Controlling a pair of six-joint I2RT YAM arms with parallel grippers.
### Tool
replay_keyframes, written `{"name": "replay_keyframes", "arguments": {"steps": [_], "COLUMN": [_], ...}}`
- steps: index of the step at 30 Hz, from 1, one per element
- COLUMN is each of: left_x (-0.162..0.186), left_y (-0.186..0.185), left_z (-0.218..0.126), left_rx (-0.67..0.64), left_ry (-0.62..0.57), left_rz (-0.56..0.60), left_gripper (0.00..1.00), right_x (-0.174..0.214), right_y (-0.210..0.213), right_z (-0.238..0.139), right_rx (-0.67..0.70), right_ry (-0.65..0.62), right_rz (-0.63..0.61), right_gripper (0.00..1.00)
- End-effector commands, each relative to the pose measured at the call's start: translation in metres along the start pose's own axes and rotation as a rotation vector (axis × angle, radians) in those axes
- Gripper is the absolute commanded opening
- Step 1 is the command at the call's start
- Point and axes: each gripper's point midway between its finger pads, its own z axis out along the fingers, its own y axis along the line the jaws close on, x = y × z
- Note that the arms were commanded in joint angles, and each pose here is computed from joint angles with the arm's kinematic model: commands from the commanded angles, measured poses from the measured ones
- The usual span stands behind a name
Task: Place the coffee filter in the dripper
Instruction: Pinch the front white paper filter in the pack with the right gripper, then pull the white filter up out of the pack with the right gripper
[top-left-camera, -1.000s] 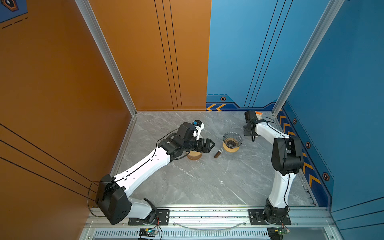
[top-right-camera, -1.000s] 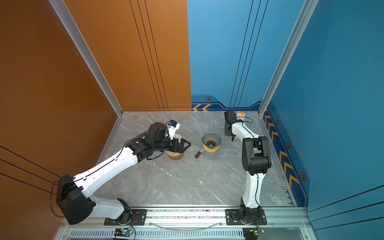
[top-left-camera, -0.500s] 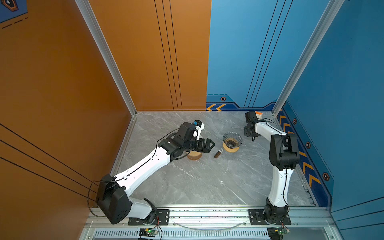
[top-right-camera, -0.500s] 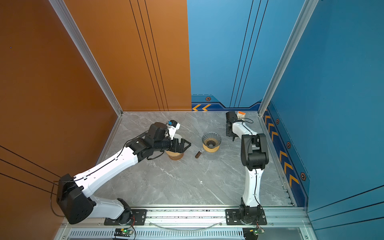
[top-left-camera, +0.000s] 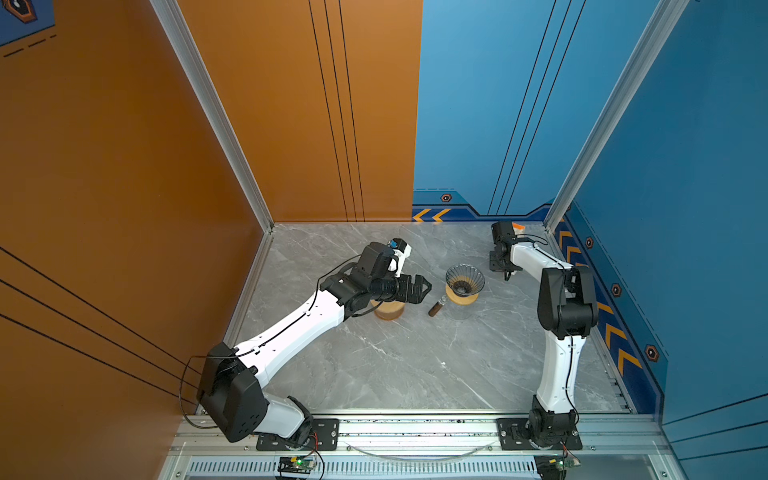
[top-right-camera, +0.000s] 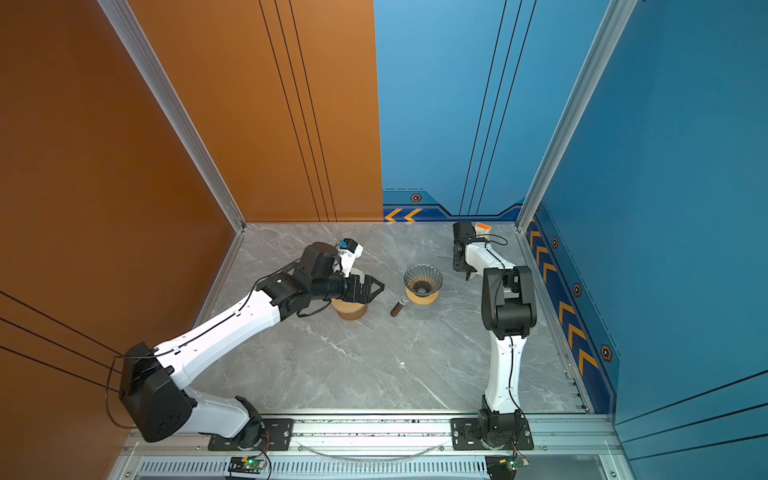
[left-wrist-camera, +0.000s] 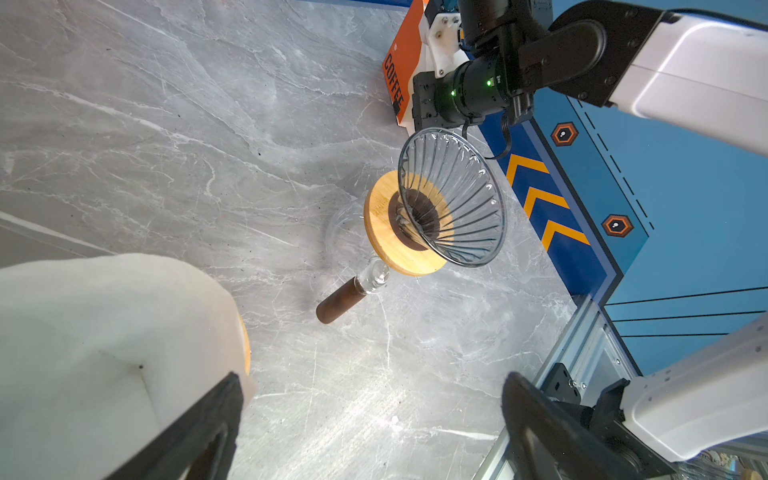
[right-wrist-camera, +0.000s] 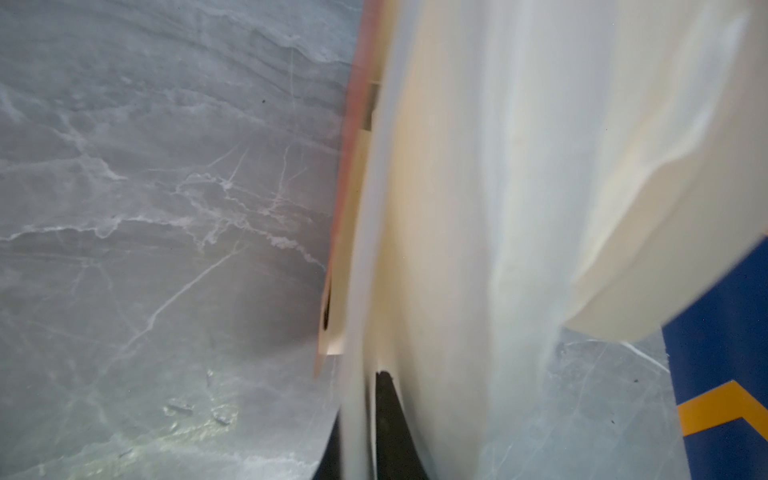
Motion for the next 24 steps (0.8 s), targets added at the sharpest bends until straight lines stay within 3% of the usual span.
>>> {"name": "replay_keyframes", "arguments": {"steps": [1,24], "left_x": [-0.011,-0.007], "left_y": [-0.008,-0.006], "left_z": [-0.003,-0.001], "left_rx": [0.032,0.033], "left_ry": [-0.013,-0.003], "left_rz": [0.005,0.001], "left_gripper": [0.98,0.98], "right_x": [-0.001,-0.011], "right_y": [-0.003,-0.011], "right_z": [0.001,-0.069], "right_rx": [0.006,-0.086], "right_ry": [0.005,-0.068], "right_rz": [-0.006,0.037], "right_gripper": [0.02,0.0]}}
